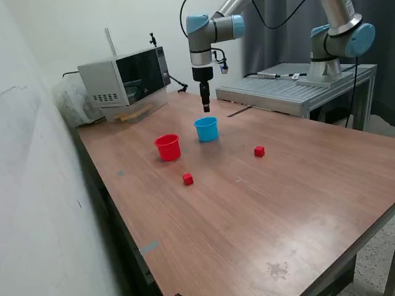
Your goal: Place red objects in the red bin, and blue objects in the blue bin.
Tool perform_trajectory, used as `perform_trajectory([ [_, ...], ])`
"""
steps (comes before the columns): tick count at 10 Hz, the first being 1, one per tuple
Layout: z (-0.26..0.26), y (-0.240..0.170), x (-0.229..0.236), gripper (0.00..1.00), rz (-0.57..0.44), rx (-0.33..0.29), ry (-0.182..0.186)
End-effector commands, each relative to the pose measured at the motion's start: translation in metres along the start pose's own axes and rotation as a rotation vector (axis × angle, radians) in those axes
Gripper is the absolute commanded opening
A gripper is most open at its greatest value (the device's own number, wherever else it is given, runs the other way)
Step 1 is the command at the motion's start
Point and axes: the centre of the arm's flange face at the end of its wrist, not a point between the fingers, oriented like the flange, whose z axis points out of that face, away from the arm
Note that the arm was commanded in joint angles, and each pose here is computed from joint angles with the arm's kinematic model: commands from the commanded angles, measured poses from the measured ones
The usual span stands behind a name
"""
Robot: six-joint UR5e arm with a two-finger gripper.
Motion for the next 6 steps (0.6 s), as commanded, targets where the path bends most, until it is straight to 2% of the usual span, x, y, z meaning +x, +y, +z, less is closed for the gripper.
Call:
perform_trajectory([
  [1, -0.032, -0.017, 0.022, 1.0, -0.116, -0.039, 0.017],
  [3, -0.138, -0.098, 0.084, 1.0, -0.358, -0.156, 0.069],
  [4, -0.157, -0.143, 0.114, 1.0, -0.518, -0.131, 0.065],
  [6, -0.184, -0.192, 0.139, 1.0, -0.669, -0.138, 0.073],
])
